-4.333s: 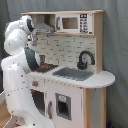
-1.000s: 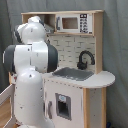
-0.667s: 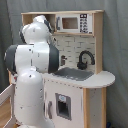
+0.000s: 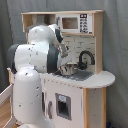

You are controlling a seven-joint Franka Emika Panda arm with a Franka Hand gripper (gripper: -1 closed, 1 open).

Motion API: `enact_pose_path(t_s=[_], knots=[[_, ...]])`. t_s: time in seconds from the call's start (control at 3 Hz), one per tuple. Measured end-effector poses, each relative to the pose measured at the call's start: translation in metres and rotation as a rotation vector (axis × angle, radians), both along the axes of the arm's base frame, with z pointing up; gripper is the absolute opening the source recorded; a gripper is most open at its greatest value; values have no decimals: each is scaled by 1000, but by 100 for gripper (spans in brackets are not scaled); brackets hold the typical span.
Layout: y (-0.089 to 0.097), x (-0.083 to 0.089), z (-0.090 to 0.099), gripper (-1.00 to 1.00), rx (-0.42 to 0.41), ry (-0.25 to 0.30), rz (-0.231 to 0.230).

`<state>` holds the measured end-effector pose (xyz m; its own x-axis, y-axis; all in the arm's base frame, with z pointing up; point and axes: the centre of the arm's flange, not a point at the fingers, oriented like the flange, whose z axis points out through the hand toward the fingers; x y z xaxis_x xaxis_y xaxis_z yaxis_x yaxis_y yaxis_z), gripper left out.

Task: Play with the kitchen

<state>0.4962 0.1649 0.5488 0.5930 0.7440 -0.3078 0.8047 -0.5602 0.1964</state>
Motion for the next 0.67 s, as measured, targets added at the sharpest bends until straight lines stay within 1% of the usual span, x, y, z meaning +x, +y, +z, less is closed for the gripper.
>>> enact_pose_path(t_s=[0.33,0.67], knots=[[8,12,-22,-100,-23,-34,5],[16,25,-42,-100,-36,-50,15]])
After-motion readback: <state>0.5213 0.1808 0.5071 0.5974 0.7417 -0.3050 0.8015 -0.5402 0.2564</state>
